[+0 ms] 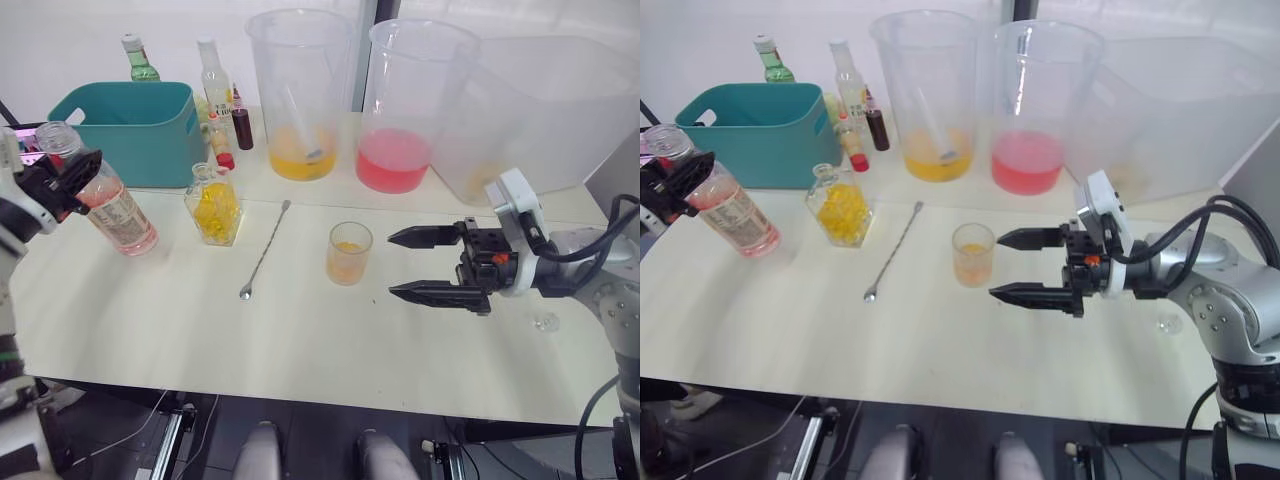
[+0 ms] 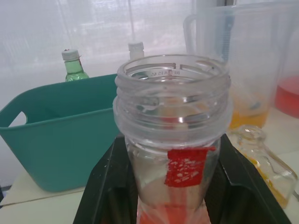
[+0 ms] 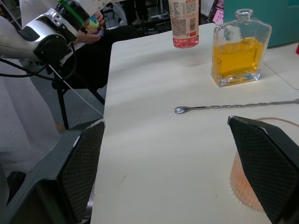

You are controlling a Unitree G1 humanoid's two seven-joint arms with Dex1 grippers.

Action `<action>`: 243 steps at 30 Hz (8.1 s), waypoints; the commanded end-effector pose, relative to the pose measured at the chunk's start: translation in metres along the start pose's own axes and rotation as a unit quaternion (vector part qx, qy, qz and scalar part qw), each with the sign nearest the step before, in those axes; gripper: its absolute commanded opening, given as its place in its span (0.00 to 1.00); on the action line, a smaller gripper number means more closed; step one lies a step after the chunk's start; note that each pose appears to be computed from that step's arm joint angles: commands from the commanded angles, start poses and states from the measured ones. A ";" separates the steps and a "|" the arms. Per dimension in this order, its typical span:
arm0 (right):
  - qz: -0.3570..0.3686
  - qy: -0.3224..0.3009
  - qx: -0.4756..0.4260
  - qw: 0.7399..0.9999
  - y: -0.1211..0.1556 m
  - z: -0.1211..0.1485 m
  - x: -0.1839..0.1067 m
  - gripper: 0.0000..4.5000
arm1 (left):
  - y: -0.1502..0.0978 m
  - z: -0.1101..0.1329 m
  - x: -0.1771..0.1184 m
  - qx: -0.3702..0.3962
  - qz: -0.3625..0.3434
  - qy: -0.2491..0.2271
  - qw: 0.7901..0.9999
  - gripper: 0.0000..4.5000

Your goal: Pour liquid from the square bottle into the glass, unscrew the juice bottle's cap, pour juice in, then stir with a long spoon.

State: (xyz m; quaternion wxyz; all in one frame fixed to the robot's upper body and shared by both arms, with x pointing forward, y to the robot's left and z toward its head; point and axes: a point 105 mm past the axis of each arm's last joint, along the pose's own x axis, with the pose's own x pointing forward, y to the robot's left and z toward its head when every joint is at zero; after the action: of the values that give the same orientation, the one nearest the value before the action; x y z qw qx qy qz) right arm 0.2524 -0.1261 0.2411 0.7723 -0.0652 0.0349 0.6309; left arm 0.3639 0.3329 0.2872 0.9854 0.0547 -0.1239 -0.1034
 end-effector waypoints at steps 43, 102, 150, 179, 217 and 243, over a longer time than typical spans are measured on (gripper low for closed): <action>-0.087 0.000 -0.020 0.996 0.010 0.007 -0.010 1.00 | -0.017 0.082 0.056 0.027 -0.035 -0.184 0.982 0.99; -0.369 0.018 0.119 0.922 0.014 -0.099 -0.056 1.00 | -0.166 -0.135 -0.062 -0.024 -0.103 0.145 0.984 0.99; -0.172 0.026 -0.053 0.983 -0.001 -0.047 0.007 1.00 | -0.163 -0.128 -0.133 0.109 -0.320 0.155 0.928 0.01; -0.177 0.031 -0.068 0.981 0.008 -0.047 0.015 1.00 | -0.169 -0.147 -0.133 0.170 -0.408 0.383 0.811 0.96; -0.160 -0.060 0.052 0.984 -0.012 -0.015 0.011 1.00 | -0.194 -0.039 -0.024 0.105 -0.223 0.039 0.968 0.01; -0.223 -0.266 0.258 0.901 -0.034 0.031 0.044 0.87 | -0.271 -0.028 -0.031 0.090 -0.366 -0.033 0.926 0.00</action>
State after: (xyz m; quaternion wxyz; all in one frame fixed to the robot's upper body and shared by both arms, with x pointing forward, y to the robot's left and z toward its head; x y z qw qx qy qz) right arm 0.2957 -0.0853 0.2551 0.8713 0.2832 -0.0051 0.4007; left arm 0.2945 0.0829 0.2043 0.8735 0.1692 -0.1057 -0.4440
